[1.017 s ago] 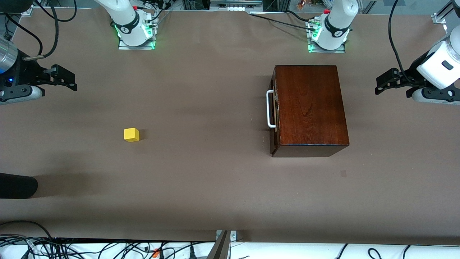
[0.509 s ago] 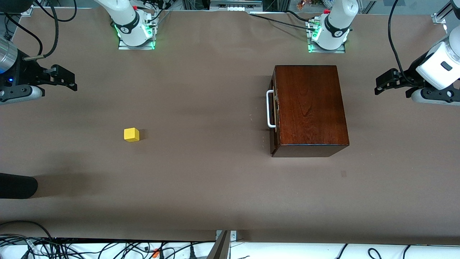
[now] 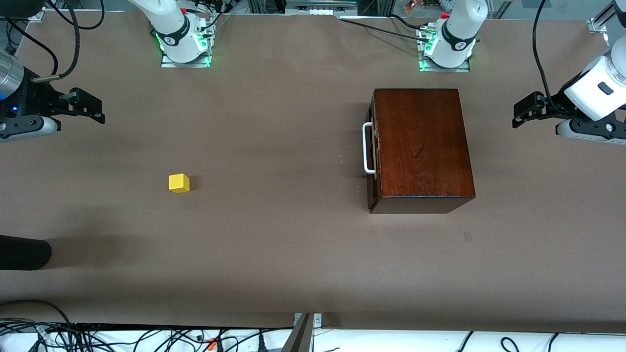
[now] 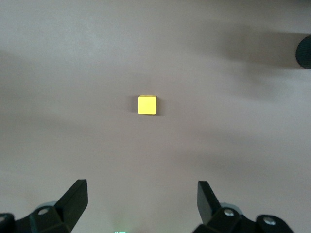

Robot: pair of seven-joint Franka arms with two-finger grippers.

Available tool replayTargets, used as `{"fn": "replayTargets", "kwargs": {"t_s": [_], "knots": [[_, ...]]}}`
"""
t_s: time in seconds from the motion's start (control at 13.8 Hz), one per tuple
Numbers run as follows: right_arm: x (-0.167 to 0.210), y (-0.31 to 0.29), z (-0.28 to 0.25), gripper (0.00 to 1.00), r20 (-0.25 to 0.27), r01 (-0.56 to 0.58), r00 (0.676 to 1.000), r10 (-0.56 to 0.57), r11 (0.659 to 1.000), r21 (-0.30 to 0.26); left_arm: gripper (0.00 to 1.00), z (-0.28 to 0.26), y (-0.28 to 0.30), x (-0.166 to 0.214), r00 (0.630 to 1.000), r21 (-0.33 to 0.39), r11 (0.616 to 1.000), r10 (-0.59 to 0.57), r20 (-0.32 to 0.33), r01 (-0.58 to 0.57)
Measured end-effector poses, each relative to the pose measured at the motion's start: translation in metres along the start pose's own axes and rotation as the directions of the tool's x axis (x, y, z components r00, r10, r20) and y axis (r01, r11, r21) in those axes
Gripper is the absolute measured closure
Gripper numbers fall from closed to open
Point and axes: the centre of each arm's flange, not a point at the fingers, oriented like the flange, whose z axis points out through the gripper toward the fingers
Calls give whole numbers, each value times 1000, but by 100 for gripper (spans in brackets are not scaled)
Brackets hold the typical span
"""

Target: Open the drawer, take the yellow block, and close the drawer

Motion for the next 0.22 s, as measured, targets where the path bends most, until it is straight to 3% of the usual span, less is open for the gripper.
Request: {"fn": "replayTargets", "kwargs": {"t_s": [0.22], "knots": [[0,0,0,0,0,0,1000,0,1000,0,0,0,0,0,1000,0,1000,2,0,-2]]}}
